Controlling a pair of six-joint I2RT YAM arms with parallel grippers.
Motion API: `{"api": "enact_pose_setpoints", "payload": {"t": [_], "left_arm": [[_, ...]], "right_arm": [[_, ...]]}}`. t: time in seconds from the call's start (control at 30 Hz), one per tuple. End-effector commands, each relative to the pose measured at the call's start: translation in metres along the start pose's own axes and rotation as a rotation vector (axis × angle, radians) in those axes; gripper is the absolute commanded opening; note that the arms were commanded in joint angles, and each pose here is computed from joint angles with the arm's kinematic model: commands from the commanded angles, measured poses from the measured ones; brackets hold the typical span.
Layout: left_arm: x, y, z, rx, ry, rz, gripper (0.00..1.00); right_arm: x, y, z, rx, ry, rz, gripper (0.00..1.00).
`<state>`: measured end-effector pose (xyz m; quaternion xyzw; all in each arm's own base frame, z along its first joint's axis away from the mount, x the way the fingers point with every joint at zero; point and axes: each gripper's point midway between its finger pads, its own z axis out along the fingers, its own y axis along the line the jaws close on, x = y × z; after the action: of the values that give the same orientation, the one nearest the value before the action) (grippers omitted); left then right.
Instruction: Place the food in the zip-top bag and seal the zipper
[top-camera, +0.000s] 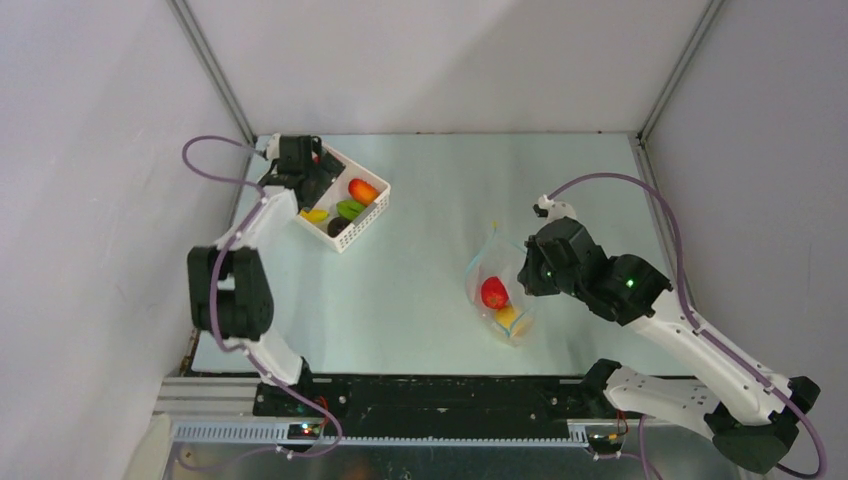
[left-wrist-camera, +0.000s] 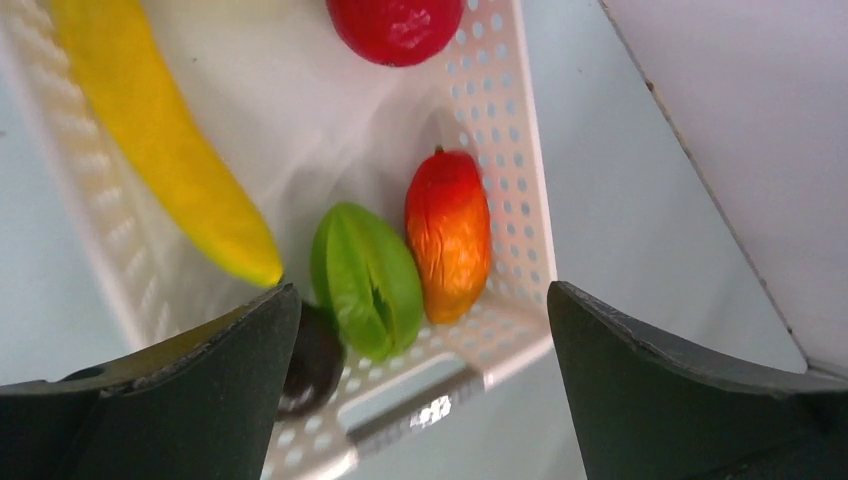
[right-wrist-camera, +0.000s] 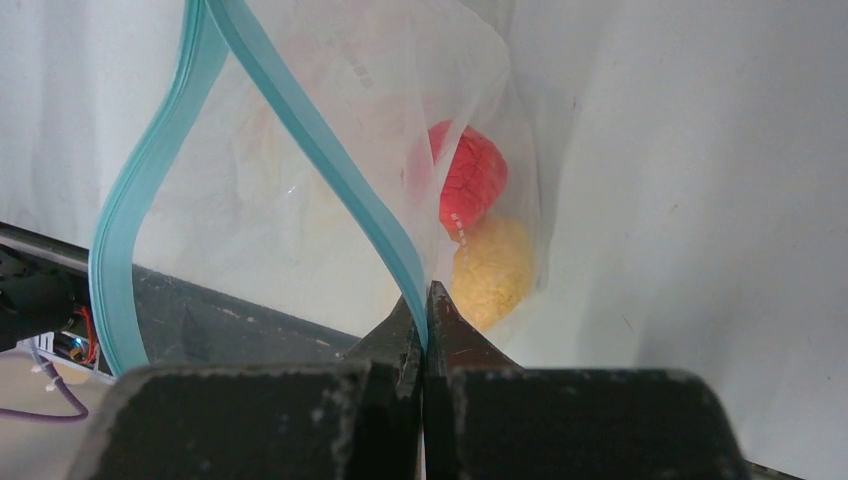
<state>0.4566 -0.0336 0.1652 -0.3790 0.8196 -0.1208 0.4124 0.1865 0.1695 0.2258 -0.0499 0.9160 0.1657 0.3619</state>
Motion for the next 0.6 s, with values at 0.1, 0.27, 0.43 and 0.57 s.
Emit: {"api": "enact_pose_setpoints", "payload": {"t": [0.1,0.27,0.43,0.57], "left_arm": [[0.005,-0.029,0.072,0.041,0.097,-0.091,1.0],[0.023,-0.024,0.096,0.062,0.117,-0.135,1.0],[0.037,-0.013,0.11,0.041,0.147,-0.14,0.98],[0.052,-0.011,0.115,0.052,0.193,-0.16,0.91]], "right_arm": [[-0.004,-0.005,0.001,0.018,-0.02,0.005,0.0],[-0.004,-0.008,0.003,0.028,-0.014,0.005,0.0],[-0.003,-0.01,0.006,0.027,0.001,0.001,0.0],[-0.003,-0.01,0.006,0.023,0.005,0.005,0.0]]}}
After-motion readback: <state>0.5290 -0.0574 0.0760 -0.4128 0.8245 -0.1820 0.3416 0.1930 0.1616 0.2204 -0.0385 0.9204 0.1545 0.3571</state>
